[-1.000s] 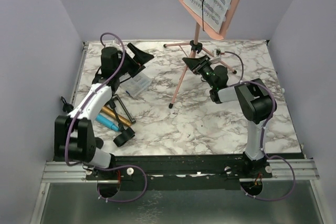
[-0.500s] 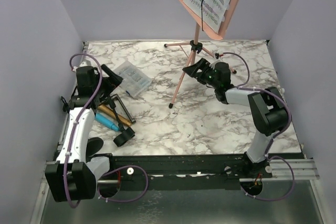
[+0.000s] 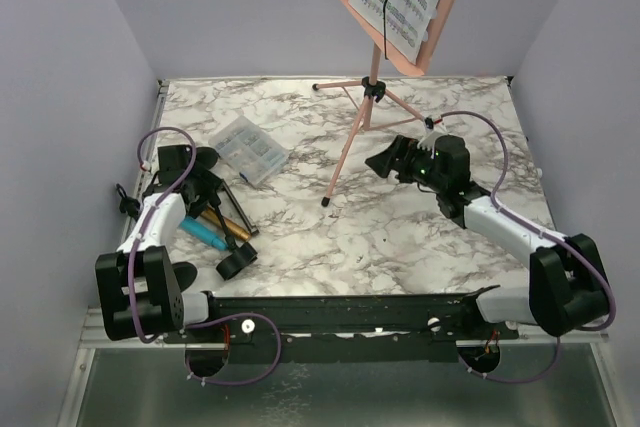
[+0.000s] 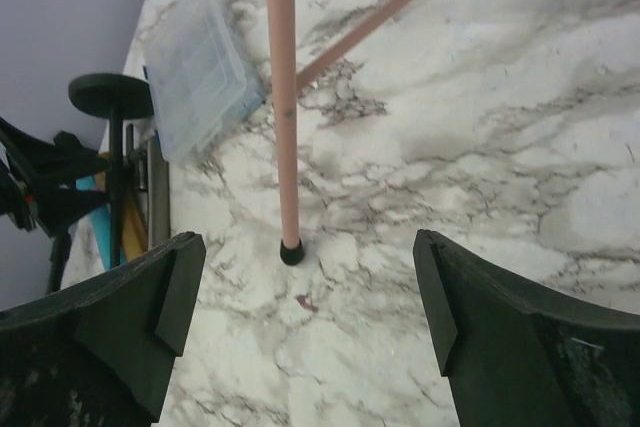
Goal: Set up the instrument practice props
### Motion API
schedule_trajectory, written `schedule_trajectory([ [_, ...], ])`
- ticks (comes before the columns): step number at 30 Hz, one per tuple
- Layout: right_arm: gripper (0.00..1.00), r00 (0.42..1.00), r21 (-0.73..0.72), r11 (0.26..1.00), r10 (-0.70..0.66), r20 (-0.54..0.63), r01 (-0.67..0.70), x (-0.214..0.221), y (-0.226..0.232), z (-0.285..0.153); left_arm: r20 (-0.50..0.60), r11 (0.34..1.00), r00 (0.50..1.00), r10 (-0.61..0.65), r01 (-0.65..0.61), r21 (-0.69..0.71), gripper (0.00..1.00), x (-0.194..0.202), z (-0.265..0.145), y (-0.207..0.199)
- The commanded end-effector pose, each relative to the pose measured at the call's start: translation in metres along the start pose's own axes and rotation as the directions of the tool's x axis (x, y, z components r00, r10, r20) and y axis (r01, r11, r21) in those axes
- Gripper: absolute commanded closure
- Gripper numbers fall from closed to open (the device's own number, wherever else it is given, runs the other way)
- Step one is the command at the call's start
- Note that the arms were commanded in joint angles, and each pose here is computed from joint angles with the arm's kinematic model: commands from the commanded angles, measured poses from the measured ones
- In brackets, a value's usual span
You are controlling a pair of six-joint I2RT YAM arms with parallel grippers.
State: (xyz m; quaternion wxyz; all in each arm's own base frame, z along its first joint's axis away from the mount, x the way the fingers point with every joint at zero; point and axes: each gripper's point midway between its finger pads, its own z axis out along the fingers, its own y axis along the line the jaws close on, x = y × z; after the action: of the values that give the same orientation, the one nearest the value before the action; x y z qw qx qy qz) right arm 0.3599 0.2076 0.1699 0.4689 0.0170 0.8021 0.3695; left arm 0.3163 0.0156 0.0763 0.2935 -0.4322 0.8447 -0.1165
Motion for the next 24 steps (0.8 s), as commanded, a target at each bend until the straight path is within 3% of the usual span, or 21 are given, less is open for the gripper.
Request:
schedule_trajectory([
  [1, 0.05, 0.994, 0.066, 0.995, -0.071, -0.08, 0.076, 0.023, -0.017, -0.024, 0.069, 0.999, 0.997, 0.034, -0.031, -0.035, 0.32, -0.004, 0.015, 0.0],
  [5, 0.05, 0.991, 0.089, 0.989, -0.109, -0.073, 0.115, 0.021, -0.018, -0.036, 0.036, 0.998, 0.999, 0.04, -0.038, -0.058, 0.35, 0.005, 0.026, 0.002],
  [8, 0.05, 0.99, 0.103, 0.986, -0.124, -0.068, 0.13, 0.02, -0.02, -0.042, 0.033, 0.997, 0.998, 0.047, -0.045, -0.068, 0.48, 0.005, 0.029, 0.004],
  [14, 0.05, 0.99, 0.103, 0.985, -0.133, -0.054, 0.138, 0.018, -0.018, -0.048, 0.007, 0.994, 0.997, 0.08, -0.08, -0.072, 0.6, 0.015, 0.035, 0.006],
  [15, 0.05, 0.989, 0.104, 0.985, -0.136, -0.053, 0.141, 0.017, -0.018, -0.049, 0.006, 0.994, 0.996, 0.085, -0.085, -0.068, 0.67, 0.015, 0.035, 0.006],
  [24, 0.05, 0.984, 0.139, 0.975, -0.17, -0.05, 0.175, 0.012, -0.019, -0.062, 0.186, 0.976, 0.975, 0.123, -0.153, 0.154, 0.99, -0.032, -0.027, -0.059],
])
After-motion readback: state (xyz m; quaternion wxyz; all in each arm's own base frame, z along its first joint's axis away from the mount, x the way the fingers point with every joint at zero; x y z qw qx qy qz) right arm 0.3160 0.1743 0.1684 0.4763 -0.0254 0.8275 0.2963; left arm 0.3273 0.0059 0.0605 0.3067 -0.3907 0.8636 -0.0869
